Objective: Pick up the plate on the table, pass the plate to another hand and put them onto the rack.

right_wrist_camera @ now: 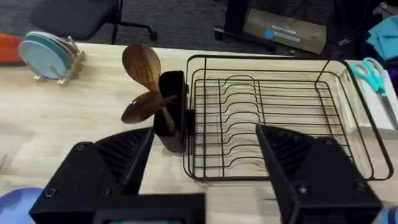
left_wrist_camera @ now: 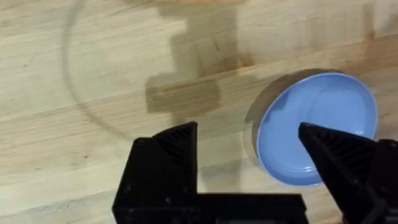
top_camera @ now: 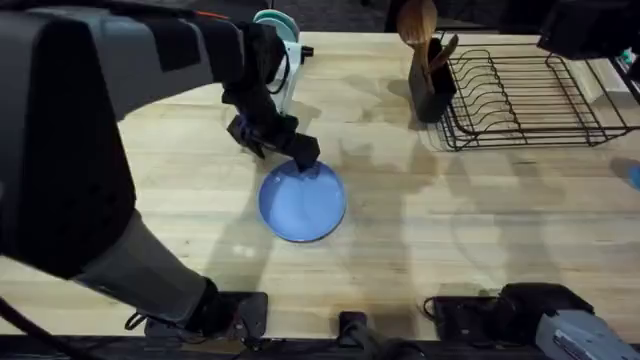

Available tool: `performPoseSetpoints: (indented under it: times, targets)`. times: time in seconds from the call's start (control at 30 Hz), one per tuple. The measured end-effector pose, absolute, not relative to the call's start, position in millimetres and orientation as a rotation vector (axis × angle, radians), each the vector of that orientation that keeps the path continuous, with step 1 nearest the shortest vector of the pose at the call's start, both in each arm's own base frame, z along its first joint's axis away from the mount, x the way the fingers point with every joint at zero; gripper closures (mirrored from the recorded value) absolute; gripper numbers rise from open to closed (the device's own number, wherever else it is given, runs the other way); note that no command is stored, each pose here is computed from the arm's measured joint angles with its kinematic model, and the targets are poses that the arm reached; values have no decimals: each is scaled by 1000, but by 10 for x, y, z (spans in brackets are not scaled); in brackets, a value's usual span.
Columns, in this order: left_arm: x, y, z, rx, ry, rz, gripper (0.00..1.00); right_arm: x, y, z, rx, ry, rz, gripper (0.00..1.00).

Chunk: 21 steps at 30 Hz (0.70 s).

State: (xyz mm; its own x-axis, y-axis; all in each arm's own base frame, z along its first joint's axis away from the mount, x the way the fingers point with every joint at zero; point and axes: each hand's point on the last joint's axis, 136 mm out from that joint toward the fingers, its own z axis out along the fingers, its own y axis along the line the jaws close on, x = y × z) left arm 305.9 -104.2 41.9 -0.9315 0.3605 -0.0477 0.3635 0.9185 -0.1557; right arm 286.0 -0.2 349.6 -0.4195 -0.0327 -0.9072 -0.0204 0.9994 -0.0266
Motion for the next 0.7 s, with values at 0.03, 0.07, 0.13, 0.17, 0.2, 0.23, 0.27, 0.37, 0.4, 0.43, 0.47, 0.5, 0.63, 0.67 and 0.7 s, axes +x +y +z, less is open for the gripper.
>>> performPoseSetpoints:
  times: [0.03,0.07,0.13,0.17,0.2,0.23,0.27,0.37,0.4,0.43,0.47,0.5,0.63,0.67,0.7]
  targets:
    - [3057,-1042,414,577,3061,-254,6,2860,-2,3496,-38,2004,-14,9]
    - [3059,-1042,409,576,3063,-254,6,2860,-2,3496,-38,2004,-14,9]
    - [3071,-1045,403,576,3071,-253,5,2860,-2,3495,-38,2004,-14,9]
    - [3040,-1088,357,710,3058,-79,6,2860,-2,3495,-38,2004,-14,9]
    - [3067,-1144,358,795,3017,-38,6,2858,-2,3491,-38,2006,-14,9]
    - [3066,-1158,361,810,3011,-35,6,2856,-2,3487,-38,2008,-14,9]
    - [3067,-1186,364,835,3000,-29,44,2856,-2,3486,-38,2008,-14,9]
    - [3053,-1215,364,846,2999,-45,154,2856,-2,3486,-38,2008,-13,9]
    - [3048,-1224,364,851,2998,-47,199,2856,-2,3486,-38,2008,-13,9]
    - [3045,-1231,364,854,2998,-49,239,2856,-2,3486,-38,2008,-14,9]
    - [3032,-1235,362,863,3000,-51,381,2855,-2,3487,-38,2008,-14,9]
    - [3031,-1233,362,862,3001,-50,419,2856,-2,3486,-38,2008,-14,9]
    - [3016,-1227,361,865,3007,-49,638,2856,-2,3486,-38,2008,-13,9]
    - [3016,-1223,361,868,3007,-45,715,2855,-2,3487,-38,2008,-14,9]
    - [3020,-1213,361,867,3007,-35,810,2856,-2,3486,-38,2008,-13,9]
